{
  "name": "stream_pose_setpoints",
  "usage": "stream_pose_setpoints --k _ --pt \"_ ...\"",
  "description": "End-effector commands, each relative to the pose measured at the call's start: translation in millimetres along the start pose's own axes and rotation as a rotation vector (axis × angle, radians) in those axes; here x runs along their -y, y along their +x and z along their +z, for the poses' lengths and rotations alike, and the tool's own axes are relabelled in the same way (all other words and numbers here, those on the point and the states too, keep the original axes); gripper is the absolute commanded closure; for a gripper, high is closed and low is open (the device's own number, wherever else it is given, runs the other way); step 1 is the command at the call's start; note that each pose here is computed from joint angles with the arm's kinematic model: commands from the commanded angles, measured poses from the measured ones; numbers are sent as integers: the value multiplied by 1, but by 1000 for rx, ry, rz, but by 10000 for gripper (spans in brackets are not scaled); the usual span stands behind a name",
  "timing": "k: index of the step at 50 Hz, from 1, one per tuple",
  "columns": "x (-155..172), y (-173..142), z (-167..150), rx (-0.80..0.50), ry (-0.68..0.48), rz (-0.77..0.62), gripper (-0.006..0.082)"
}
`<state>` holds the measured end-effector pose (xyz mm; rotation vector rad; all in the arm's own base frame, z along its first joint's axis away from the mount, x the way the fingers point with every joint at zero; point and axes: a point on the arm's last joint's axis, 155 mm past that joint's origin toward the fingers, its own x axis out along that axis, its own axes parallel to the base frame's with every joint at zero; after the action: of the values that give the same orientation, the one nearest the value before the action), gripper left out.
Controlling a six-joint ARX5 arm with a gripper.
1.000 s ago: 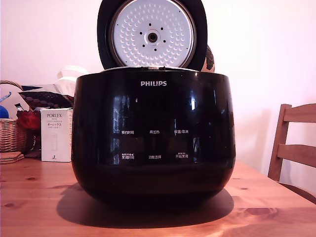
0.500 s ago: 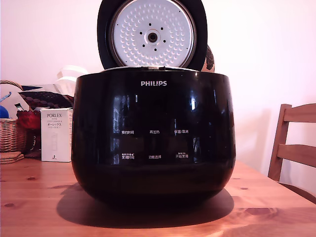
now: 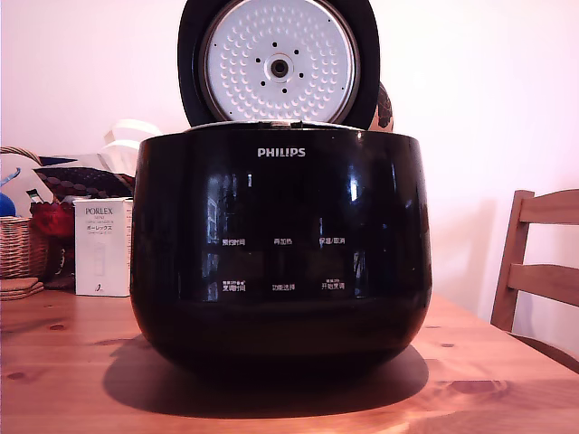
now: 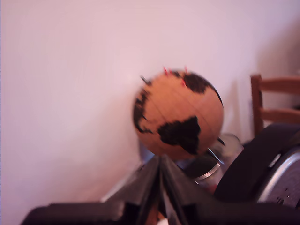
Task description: Close the rice cooker by pressing the lid down with medium force
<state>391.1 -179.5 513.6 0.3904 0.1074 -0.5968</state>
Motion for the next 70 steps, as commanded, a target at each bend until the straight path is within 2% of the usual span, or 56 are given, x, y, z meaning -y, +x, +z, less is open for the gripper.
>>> stream_pose_setpoints --k 1,14,26,45,70 --pt "-4 6 3 13 2 -5 791" --pt "1 50 -24 -43 -24 -78 791" --pt "10 77 -46 -80 -52 -153 791" --pt "25 101 -58 -95 -57 -204 791" --pt "73 125 -70 -130 -53 -323 791"
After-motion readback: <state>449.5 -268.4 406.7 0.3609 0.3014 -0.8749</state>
